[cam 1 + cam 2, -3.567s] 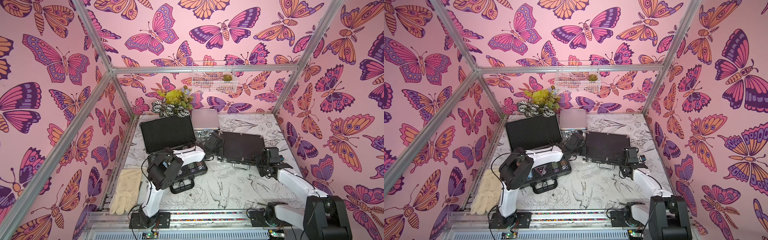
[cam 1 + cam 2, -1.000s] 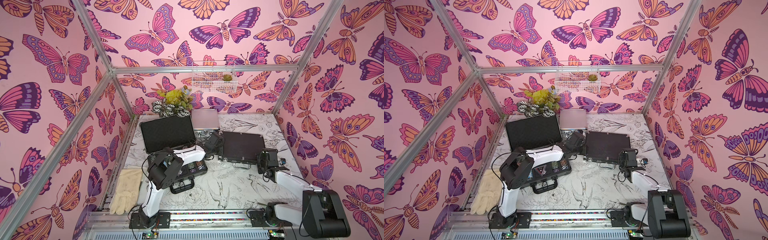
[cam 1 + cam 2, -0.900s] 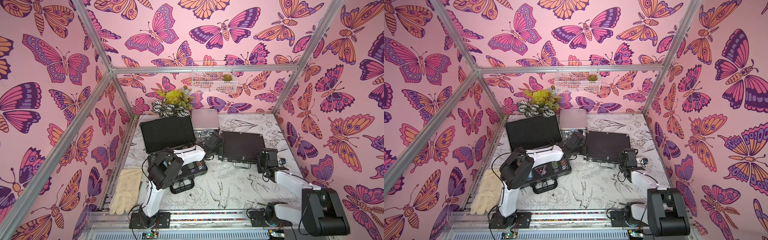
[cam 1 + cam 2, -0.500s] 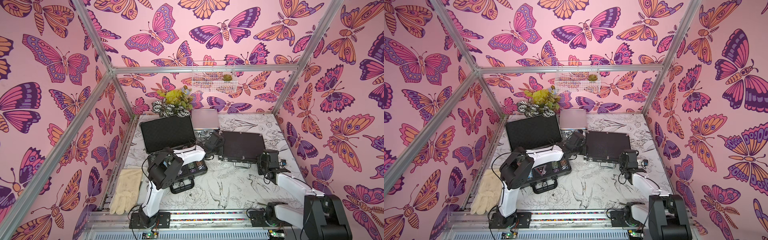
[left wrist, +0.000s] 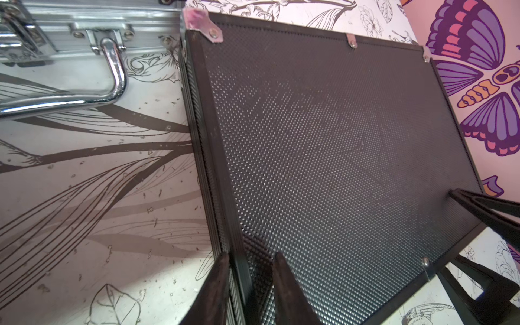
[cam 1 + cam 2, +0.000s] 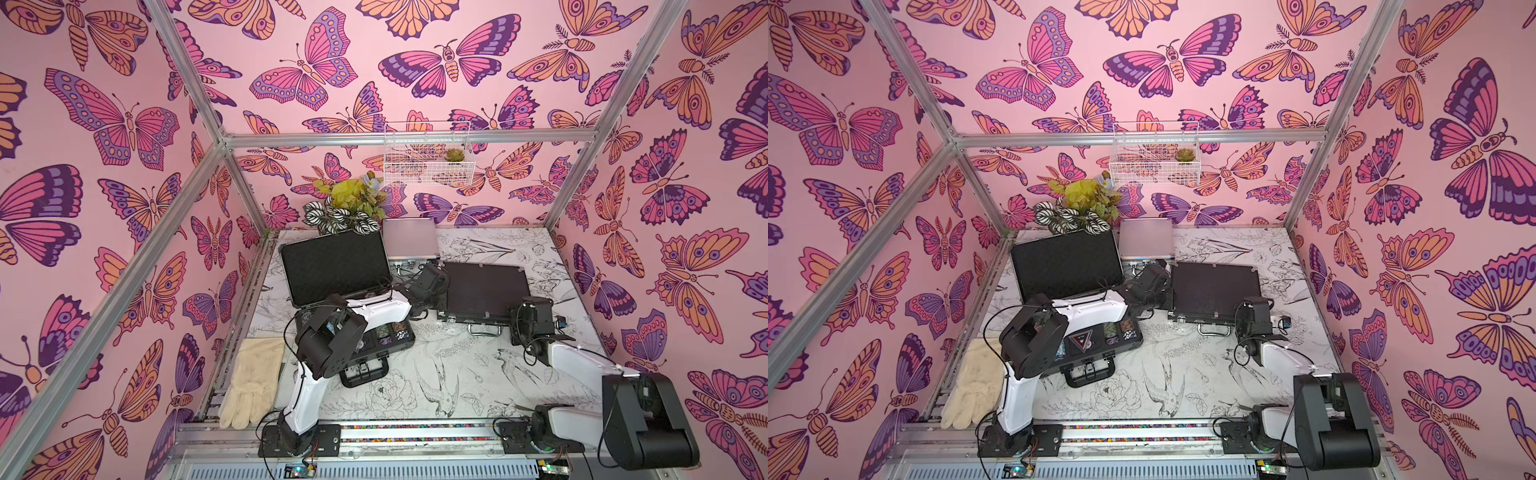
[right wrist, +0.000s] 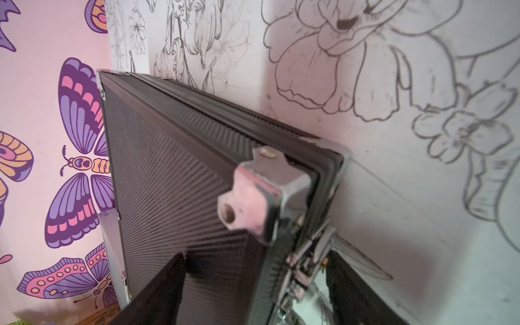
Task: Close the poker set cases
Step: Fasten the fastener on the poker set case.
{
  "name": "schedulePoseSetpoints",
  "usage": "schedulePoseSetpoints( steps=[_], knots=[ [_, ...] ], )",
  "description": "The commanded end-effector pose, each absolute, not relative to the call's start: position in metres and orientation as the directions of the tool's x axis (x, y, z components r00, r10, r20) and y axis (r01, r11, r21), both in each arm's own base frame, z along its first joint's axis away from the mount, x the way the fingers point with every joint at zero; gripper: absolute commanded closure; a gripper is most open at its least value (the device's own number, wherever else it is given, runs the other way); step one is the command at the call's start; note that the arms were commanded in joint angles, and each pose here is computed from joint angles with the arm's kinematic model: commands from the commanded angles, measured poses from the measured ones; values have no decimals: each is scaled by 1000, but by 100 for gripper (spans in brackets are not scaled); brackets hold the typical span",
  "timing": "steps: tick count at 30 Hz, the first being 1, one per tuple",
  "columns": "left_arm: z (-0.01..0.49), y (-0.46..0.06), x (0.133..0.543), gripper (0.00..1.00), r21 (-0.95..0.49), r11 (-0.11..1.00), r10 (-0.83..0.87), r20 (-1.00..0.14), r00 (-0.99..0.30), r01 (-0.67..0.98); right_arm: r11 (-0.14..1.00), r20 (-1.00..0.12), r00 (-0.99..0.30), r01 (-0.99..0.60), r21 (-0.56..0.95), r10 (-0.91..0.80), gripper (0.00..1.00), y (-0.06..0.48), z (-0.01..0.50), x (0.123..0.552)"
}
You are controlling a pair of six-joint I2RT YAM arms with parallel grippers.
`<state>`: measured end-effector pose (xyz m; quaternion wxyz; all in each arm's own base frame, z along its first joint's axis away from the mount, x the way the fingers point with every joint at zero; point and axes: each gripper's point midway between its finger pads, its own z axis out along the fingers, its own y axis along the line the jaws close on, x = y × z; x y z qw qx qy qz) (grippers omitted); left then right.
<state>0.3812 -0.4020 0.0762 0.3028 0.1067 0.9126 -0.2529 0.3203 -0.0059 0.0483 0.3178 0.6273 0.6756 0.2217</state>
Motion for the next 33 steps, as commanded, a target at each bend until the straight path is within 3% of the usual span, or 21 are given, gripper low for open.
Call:
schedulePoseSetpoints(
  steps=[1,10,17,26,33],
  knots=[
    [13,-380,348,72,-298,894,169,-467,-868,334,145,-204,-27,795,590,979,24,-13,18,297],
    [15,-381,347,71,-303,891,171,-466,-868,338,301,-303,-139,747,593,943,22,-13,63,300],
    [24,-383,347,70,-306,882,183,-476,-860,357,543,-346,-419,647,535,839,24,13,96,308],
    [29,-384,347,70,-309,879,187,-476,-859,362,639,-332,-554,571,516,763,35,32,89,304],
    [27,-383,346,70,-304,880,196,-468,-862,366,818,-386,-737,398,414,554,48,85,95,296]
  ],
)
